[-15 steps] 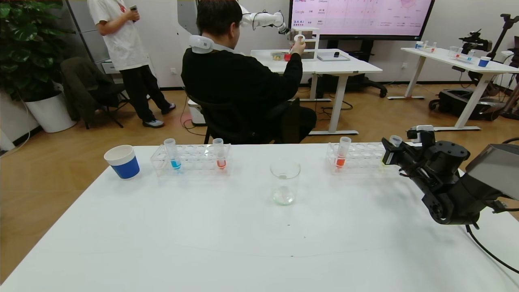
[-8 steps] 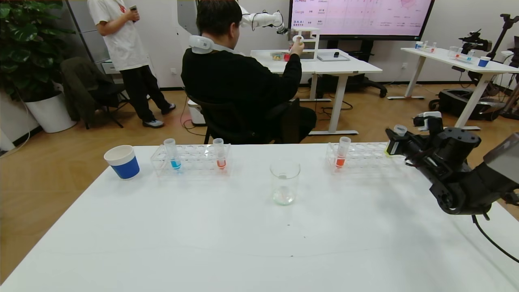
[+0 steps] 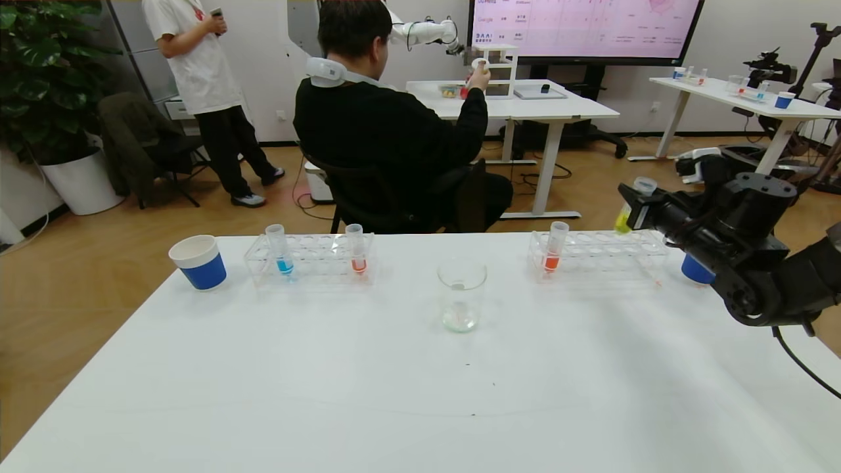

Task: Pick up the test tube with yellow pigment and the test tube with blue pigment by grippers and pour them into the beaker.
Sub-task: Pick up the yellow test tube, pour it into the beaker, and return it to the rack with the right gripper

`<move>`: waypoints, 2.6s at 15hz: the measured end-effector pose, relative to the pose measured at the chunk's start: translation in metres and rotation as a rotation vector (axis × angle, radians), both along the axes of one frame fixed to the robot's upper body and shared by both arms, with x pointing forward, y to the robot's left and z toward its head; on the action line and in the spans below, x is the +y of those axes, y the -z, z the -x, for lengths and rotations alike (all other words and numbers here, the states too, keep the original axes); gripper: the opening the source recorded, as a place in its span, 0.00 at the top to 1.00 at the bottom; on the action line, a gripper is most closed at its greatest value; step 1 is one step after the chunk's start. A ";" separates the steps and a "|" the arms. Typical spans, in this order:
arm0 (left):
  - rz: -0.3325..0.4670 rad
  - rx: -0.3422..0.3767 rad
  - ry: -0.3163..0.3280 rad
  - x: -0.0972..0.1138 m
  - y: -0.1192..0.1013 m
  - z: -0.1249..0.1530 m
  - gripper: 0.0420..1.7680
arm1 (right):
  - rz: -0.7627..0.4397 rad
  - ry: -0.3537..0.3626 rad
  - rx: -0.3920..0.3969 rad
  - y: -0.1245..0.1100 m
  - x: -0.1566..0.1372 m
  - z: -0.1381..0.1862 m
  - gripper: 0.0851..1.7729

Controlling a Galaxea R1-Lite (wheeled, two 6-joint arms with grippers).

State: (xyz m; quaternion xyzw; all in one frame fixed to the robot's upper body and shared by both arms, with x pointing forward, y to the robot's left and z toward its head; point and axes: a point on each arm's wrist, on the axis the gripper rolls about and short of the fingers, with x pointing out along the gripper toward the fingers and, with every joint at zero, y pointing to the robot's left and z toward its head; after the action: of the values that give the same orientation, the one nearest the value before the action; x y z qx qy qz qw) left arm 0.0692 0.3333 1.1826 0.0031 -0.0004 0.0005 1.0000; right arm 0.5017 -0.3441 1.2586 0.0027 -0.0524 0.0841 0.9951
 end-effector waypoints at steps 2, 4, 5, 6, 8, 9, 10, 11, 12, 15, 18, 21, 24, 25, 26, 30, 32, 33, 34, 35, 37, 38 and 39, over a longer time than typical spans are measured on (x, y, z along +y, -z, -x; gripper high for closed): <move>0.000 0.000 0.000 0.000 0.000 0.000 0.01 | 0.013 -0.132 0.020 -0.016 0.013 0.007 0.75; 0.000 0.000 0.000 0.000 0.000 0.000 0.01 | 0.025 -0.257 -0.008 -0.036 0.034 0.013 0.75; 0.000 0.000 0.000 0.000 0.000 0.000 0.01 | 0.035 -0.302 -0.034 -0.044 0.045 0.016 0.75; 0.000 0.000 0.000 0.000 0.000 0.000 0.01 | 0.050 -0.339 -0.060 -0.051 0.058 0.018 0.75; 0.000 0.000 0.000 0.000 0.000 0.000 0.01 | 0.109 -0.399 -0.109 -0.058 0.081 0.018 0.75; 0.000 0.000 0.000 0.000 0.000 0.000 0.01 | 0.150 -0.430 -0.135 -0.058 0.093 0.016 0.75; 0.000 0.000 0.000 0.000 0.000 0.000 0.01 | 0.211 -0.461 -0.165 -0.055 0.104 0.014 0.75; 0.000 0.000 0.000 0.000 0.000 0.000 0.01 | 0.280 -0.485 -0.198 -0.051 0.113 0.011 0.75; 0.000 0.000 0.000 0.000 0.000 0.000 0.01 | 0.350 -0.510 -0.230 -0.045 0.122 0.008 0.75; 0.000 0.000 0.000 0.000 0.000 0.000 0.01 | 0.463 -0.603 -0.277 -0.024 0.153 0.004 0.75; 0.000 0.000 0.000 0.000 0.000 0.000 0.01 | 0.544 -0.644 -0.313 -0.009 0.171 0.002 0.75; 0.000 0.000 0.000 0.000 0.000 0.000 0.01 | 0.611 -0.683 -0.395 0.000 0.180 0.000 0.75; 0.000 0.000 0.000 0.000 0.000 0.000 0.01 | 0.687 -0.714 -0.487 0.001 0.188 0.000 0.75; 0.000 0.000 0.000 0.000 0.000 0.000 0.01 | 0.726 -0.728 -0.524 0.003 0.190 -0.001 0.75; 0.000 0.000 0.000 0.000 0.000 0.000 0.01 | 0.767 -0.739 -0.561 0.005 0.190 -0.002 0.75; 0.000 0.000 0.000 0.000 0.000 0.000 0.01 | 0.878 -0.759 -0.677 0.012 0.189 -0.010 0.75; 0.000 0.000 0.000 0.000 0.000 0.000 0.01 | 0.927 -0.757 -0.747 0.014 0.187 -0.020 0.75; 0.000 0.000 0.000 0.000 0.000 0.000 0.01 | 0.950 -0.755 -0.780 0.015 0.185 -0.025 0.75; 0.000 0.000 0.000 0.000 0.000 0.000 0.01 | 0.969 -0.746 -0.795 0.018 0.183 -0.029 0.75; 0.000 0.000 0.000 0.000 0.000 0.000 0.01 | 0.989 -0.736 -0.807 0.020 0.182 -0.032 0.75; 0.000 0.000 0.000 0.000 0.000 0.000 0.01 | 1.023 -0.727 -0.826 0.025 0.179 -0.035 0.75; 0.000 0.000 0.000 0.000 0.000 0.000 0.01 | 1.041 -0.724 -0.840 0.027 0.179 -0.036 0.75; 0.000 0.000 0.000 0.000 0.000 0.000 0.01 | 1.068 -0.717 -0.860 0.029 0.179 -0.036 0.75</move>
State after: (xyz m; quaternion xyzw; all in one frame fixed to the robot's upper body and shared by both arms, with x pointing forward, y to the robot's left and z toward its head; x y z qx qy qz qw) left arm 0.0692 0.3333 1.1826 0.0031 -0.0004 0.0005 1.0000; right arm 0.5381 -0.1651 1.2293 -0.4935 -0.3827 0.4086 0.6657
